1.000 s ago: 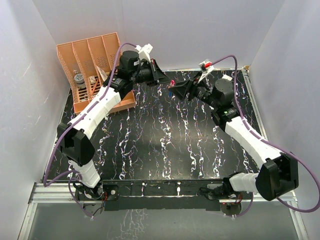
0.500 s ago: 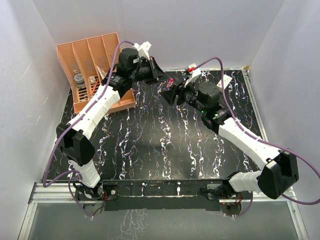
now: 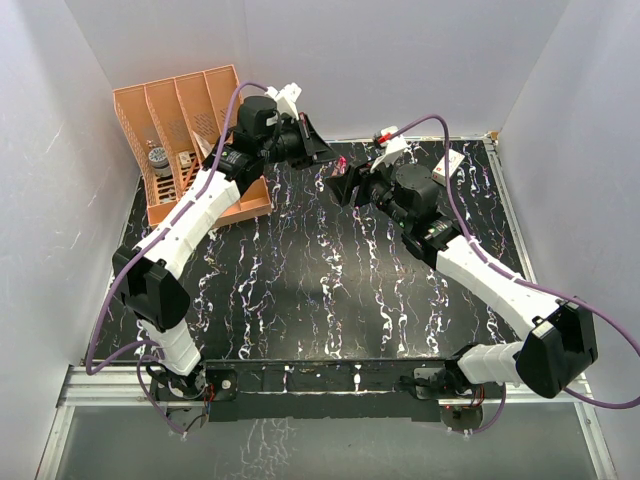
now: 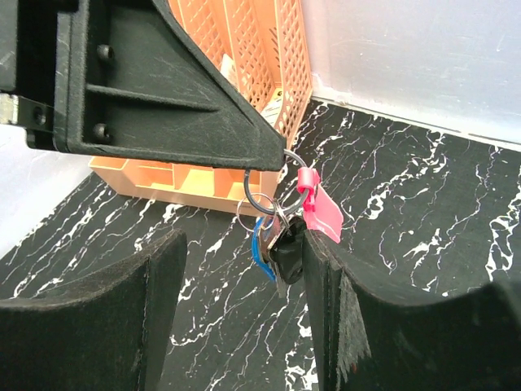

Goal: Put the keys on the keyring

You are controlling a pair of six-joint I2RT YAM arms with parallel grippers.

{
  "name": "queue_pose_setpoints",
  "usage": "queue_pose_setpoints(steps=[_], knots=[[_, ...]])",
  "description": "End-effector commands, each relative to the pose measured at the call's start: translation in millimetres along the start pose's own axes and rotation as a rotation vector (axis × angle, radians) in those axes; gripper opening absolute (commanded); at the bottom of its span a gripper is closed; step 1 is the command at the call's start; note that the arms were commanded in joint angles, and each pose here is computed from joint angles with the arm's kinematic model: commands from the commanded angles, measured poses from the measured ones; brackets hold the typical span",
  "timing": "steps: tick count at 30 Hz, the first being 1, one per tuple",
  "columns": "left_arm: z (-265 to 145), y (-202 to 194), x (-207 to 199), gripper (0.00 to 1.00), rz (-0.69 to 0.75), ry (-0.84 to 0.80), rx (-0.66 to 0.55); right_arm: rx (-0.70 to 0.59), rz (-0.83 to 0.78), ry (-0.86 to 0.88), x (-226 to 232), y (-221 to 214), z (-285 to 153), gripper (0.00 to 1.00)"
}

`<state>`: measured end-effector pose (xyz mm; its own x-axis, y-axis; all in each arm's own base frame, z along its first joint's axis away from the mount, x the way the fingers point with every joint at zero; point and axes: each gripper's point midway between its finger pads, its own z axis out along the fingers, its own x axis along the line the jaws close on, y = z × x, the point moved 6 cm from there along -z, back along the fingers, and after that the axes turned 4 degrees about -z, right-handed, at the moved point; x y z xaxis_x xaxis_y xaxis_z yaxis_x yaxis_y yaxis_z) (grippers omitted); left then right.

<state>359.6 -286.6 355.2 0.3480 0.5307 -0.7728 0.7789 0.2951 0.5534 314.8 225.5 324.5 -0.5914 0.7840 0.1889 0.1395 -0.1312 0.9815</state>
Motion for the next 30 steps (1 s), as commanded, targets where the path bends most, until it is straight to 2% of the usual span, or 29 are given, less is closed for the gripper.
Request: queue_pose_setpoints(steps=[1,6,18,24,30], knots=[[-7,7,-21,0.00,0.005,-0.054,-0.004,-0.073,-0.037,-0.008,2,22,5,0.57],[-7,7,-23,0.00,-0.001,-0.060,0.014,-0.060,-0.045,-0.012,0,16,10,0.55],[-10,-3,-18,0.00,-0.016,-0.036,0.081,-0.066,-0.071,-0.030,-4,14,13,0.41],[-15,-5,-20,0.00,-0.014,-0.030,0.102,-0.049,-0.077,-0.040,-7,8,17,0.33],[-19,-9,-22,0.00,-0.017,-0.022,0.147,-0.040,-0.101,-0.027,-7,4,16,0.20]])
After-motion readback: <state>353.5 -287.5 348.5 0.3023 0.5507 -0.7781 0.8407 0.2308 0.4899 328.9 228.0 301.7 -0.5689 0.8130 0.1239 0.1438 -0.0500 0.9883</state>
